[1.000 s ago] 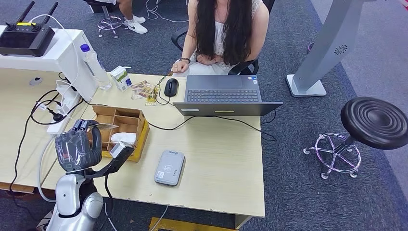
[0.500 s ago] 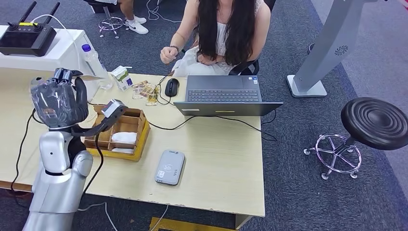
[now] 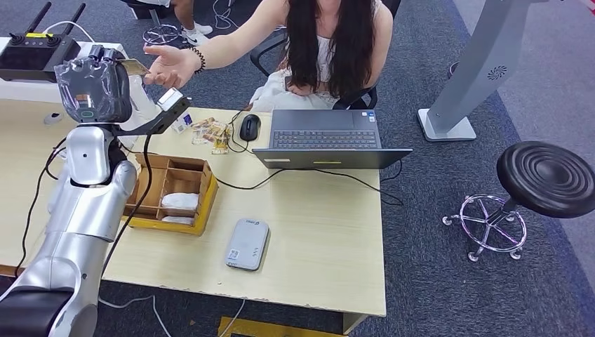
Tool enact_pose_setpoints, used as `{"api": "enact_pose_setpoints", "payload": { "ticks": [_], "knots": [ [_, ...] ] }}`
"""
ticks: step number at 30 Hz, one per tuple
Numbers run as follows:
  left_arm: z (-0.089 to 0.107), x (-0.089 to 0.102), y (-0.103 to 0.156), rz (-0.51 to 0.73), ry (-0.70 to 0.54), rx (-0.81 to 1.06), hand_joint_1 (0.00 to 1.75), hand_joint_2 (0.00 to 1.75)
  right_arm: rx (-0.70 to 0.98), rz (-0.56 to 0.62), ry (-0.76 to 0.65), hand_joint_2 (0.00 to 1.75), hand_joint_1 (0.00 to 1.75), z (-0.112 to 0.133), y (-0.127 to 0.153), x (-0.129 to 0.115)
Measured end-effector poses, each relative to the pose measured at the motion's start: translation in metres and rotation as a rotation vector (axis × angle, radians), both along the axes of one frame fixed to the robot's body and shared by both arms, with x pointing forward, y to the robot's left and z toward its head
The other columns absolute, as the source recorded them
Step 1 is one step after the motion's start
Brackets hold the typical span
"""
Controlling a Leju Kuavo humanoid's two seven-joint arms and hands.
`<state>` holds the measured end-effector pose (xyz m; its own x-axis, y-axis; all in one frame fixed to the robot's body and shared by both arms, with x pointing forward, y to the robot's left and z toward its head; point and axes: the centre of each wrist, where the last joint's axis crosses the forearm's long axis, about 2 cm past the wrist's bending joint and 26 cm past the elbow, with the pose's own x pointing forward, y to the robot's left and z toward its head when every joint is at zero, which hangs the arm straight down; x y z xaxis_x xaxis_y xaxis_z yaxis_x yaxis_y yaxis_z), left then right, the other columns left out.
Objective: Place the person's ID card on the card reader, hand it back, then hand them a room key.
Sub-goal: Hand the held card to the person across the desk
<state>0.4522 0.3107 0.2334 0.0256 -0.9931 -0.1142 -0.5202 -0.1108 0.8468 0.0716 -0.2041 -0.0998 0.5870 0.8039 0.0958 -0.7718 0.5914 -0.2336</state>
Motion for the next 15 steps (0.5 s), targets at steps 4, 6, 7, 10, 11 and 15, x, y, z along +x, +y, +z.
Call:
{"api": "enact_pose_setpoints", "payload": {
  "ticks": [4,6,7,10,11,15],
  "knots": [
    [-0.0022,0.0032,-0.0008,0.006,0.022,0.004,1.75,1.75,0.002,-0.004,0.002,1.75,0.00,0.0000,0.0000,-0.0001],
    [-0.0028,0.0050,-0.0006,0.011,0.027,0.003,1.75,1.75,0.004,-0.005,0.004,1.75,0.00,0.0000,0.0000,-0.0002],
    [-0.0031,0.0058,-0.0008,0.011,0.029,0.003,1.75,1.75,0.004,-0.006,0.004,1.75,0.00,-0.0001,0.0000,-0.0003],
    [-0.0048,0.0070,-0.0022,0.007,0.035,0.004,1.75,1.75,0.006,-0.010,0.006,1.75,0.00,-0.0001,0.0000,-0.0003],
    [-0.0057,0.0070,-0.0024,0.005,0.037,0.005,1.75,1.75,0.007,-0.011,0.006,1.75,0.00,-0.0001,0.0000,-0.0003],
    [-0.0091,0.0066,-0.0027,0.003,0.049,0.007,0.87,1.75,0.008,-0.013,0.007,1.75,0.00,-0.0001,0.0000,-0.0003]
  ]
}}
